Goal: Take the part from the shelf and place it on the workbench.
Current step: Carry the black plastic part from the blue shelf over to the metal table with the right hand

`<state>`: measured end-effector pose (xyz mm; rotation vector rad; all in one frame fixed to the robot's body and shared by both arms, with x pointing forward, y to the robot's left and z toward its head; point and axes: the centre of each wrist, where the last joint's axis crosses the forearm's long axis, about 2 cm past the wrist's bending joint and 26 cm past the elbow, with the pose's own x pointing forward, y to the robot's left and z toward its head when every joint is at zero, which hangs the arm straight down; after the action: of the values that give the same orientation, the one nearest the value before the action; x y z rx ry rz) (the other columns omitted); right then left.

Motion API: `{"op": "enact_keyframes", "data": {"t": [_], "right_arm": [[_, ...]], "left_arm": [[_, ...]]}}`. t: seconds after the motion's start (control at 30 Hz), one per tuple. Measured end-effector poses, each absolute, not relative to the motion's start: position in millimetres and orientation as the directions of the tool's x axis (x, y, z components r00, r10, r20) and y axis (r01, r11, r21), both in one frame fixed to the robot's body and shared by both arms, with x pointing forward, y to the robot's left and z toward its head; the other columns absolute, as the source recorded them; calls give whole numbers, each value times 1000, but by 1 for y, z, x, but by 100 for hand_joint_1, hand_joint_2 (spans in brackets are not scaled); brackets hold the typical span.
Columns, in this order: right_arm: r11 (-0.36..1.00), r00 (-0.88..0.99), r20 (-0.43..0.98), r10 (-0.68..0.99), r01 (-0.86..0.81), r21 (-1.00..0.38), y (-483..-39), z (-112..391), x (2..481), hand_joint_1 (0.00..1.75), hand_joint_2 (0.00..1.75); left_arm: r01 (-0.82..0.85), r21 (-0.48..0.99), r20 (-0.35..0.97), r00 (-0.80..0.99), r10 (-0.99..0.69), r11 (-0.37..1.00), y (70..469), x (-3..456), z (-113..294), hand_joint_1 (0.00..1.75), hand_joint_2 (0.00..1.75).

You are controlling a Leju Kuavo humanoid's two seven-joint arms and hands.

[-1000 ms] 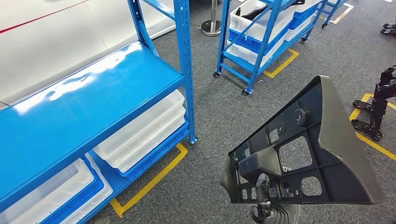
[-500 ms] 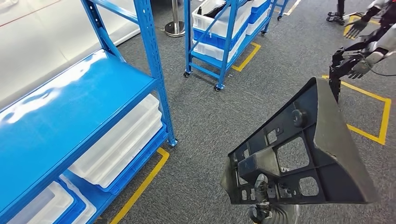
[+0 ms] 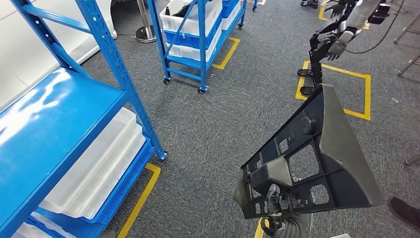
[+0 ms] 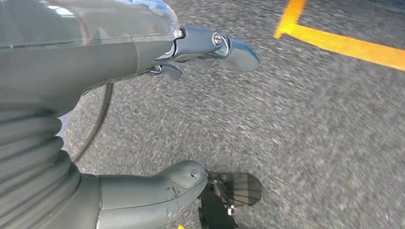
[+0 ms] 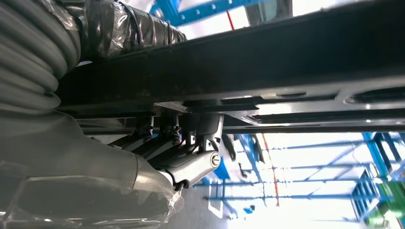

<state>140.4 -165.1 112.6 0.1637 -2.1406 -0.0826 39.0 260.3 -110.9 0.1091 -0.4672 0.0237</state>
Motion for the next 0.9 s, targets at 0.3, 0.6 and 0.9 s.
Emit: {"op": "enact_keyframes", "data": {"t": [0.3, 0.6, 0.9], "right_arm": [[989, -533, 833, -149, -86, 121, -164, 111, 141, 175, 175], [990, -529, 836, -144, -84, 118, -164, 109, 142, 175, 175], [990, -520, 843, -141, -85, 113, -164, 106, 142, 175, 175]], "left_arm": [[-47, 101, 441, 898, -2, 994, 261, 33, -111, 0, 175], [-49, 98, 442, 897, 0, 994, 260, 34, -111, 0, 175], [-53, 99, 443, 896, 3, 994, 260, 35, -111, 0, 175]]}}
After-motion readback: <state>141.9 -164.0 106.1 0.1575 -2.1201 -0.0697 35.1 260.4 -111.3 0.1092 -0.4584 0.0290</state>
